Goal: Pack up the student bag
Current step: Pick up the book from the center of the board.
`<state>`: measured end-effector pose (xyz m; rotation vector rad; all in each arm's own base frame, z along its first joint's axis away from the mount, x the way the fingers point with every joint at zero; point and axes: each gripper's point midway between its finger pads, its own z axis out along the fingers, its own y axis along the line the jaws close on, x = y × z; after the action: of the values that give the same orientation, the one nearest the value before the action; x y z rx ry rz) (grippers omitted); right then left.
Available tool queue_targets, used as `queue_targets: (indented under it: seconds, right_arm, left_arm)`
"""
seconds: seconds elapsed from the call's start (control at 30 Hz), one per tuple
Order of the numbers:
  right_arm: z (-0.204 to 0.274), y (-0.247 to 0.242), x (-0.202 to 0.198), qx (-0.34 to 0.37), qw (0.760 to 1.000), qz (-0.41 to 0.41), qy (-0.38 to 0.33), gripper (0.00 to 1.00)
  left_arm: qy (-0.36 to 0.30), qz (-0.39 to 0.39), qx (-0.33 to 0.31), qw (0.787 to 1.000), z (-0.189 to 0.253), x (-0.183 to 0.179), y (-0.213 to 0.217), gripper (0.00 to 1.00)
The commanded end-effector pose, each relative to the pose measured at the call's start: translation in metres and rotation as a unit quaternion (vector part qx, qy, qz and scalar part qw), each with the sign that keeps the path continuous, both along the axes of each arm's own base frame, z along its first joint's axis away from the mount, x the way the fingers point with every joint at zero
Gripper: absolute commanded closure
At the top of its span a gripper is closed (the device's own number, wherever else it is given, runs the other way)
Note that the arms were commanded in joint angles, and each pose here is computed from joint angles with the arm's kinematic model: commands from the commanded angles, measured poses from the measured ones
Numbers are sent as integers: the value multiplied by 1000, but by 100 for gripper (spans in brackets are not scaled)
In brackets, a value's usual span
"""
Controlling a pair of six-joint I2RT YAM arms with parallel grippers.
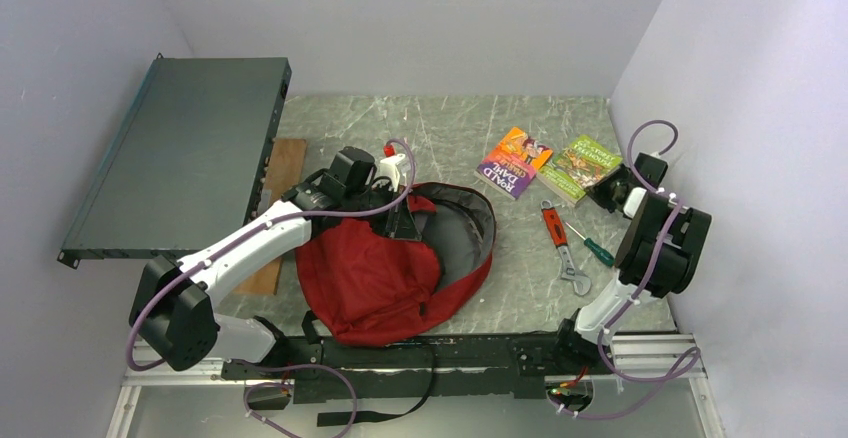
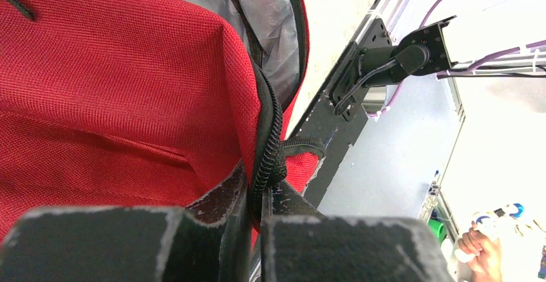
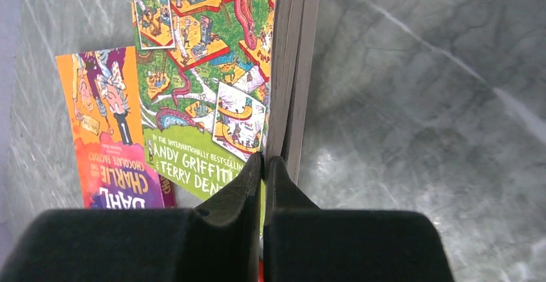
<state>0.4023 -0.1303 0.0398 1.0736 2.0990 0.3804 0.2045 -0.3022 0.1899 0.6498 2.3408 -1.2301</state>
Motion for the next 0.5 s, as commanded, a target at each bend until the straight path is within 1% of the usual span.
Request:
queue_targets:
  seconds: [0.0,0.13,0.27,0.4,0.47]
  right_arm:
    - [30,12,12,10,999,28,-35,100]
    - [47,33,16,67,995,51,-59,100]
    - [56,48,11,112,990,57,-61,100]
    - [77,61,12,144,983,66,-87,100]
    - [88,67,14,158,980,73,-98,100]
  left_arm:
    - [-28,-6,-19,999,24,2,-4,93]
    - [-78,6,-7,997,40,12,3,75]
    - [-155,33,-20,987,73,27,8,51]
    - [-224,67,-36,971,104,47,5,36]
    - [-268,75,-43,960,119,55,-4,30]
